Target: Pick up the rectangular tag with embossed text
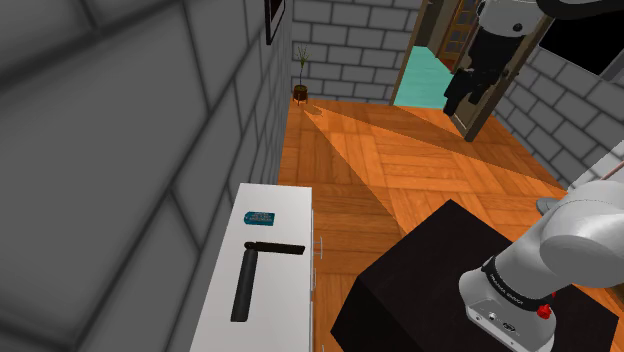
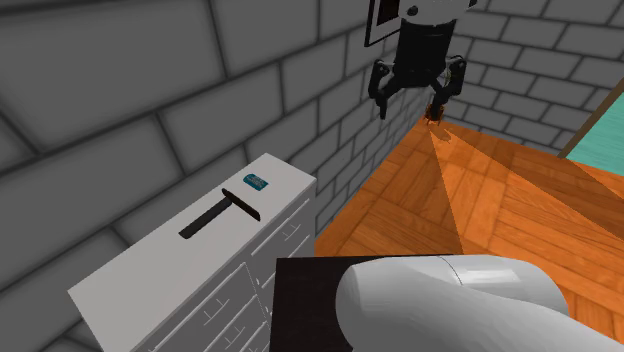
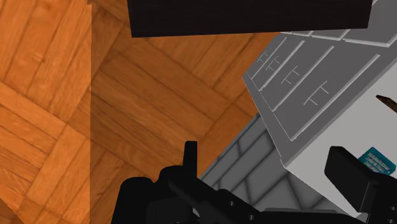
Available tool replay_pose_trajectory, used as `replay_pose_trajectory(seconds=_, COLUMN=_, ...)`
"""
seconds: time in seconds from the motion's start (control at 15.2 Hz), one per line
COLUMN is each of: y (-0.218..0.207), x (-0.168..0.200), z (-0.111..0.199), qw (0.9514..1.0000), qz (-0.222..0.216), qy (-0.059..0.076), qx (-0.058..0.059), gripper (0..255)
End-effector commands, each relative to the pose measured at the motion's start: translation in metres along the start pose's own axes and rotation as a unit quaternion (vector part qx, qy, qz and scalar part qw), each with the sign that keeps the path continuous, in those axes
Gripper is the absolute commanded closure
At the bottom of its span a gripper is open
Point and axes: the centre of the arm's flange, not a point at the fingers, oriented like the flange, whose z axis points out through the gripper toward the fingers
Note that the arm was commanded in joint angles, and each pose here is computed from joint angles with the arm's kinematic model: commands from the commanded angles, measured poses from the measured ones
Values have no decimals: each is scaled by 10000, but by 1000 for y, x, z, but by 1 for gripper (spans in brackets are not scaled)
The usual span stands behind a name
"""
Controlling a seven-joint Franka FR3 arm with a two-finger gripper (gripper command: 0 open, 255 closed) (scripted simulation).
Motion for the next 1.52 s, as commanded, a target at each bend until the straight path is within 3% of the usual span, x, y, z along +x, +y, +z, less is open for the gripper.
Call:
replay_pose_trajectory(seconds=0.0, y=0, x=0, z=0, qw=10000, qz=0, qy=0, qx=0, gripper=0)
replay_pose_trajectory(seconds=0.33, y=-42, x=23, z=44, qw=9982, qz=-594, qy=46, qx=14, gripper=0)
replay_pose_trajectory(seconds=0.73, y=-95, x=45, z=97, qw=9914, qz=-1304, qy=100, qx=30, gripper=0)
replay_pose_trajectory(seconds=1.06, y=-142, x=58, z=141, qw=9819, qz=-1890, qy=145, qx=43, gripper=0)
replay_pose_trajectory(seconds=1.45, y=-199, x=67, z=193, qw=9658, qz=-2585, qy=199, qx=59, gripper=0)
